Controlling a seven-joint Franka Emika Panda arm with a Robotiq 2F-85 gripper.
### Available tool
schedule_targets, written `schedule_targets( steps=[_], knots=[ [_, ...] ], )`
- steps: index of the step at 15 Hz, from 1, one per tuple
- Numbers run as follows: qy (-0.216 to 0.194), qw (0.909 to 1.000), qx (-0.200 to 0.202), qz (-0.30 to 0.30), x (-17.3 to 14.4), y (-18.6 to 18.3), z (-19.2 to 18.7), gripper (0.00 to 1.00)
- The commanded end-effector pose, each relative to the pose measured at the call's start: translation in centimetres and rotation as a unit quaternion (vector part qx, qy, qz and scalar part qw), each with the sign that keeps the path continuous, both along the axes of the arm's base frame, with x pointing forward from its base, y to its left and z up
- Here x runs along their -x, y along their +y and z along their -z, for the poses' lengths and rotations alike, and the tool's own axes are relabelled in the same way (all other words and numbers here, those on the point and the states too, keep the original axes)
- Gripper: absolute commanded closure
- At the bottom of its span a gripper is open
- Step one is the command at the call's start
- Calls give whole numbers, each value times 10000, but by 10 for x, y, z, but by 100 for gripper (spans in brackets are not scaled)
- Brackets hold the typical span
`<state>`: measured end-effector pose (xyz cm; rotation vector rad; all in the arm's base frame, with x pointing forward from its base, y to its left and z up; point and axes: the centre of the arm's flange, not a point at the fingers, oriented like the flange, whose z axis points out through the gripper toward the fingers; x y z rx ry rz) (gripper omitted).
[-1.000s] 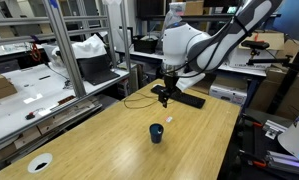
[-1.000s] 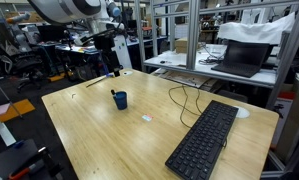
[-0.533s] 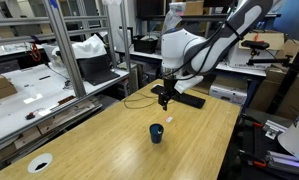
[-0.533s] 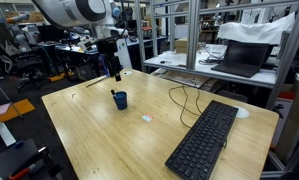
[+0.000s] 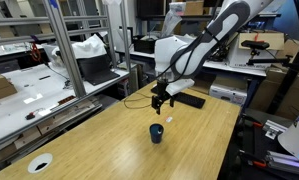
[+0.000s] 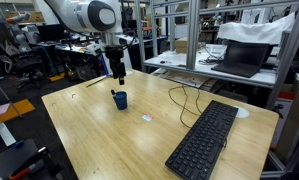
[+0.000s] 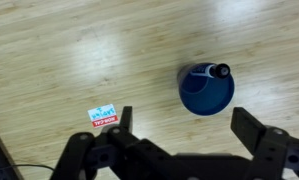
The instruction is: Remove the marker out of the cup then move the cup to the right and then put the marker in the cup
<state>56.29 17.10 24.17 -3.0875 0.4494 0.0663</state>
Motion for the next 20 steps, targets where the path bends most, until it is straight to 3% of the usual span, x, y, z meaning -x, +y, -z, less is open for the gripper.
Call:
schedule_targets(
  steps=[1,6,12,20],
  knots=[
    [84,9995,-290,18,-22,12,15,0],
    [493,9963,-618,323,-41,25,39,0],
    [1251,9884,-690,507,-45,34,63,0],
    [1531,9843,-759,436,-50,45,91,0]
  ],
)
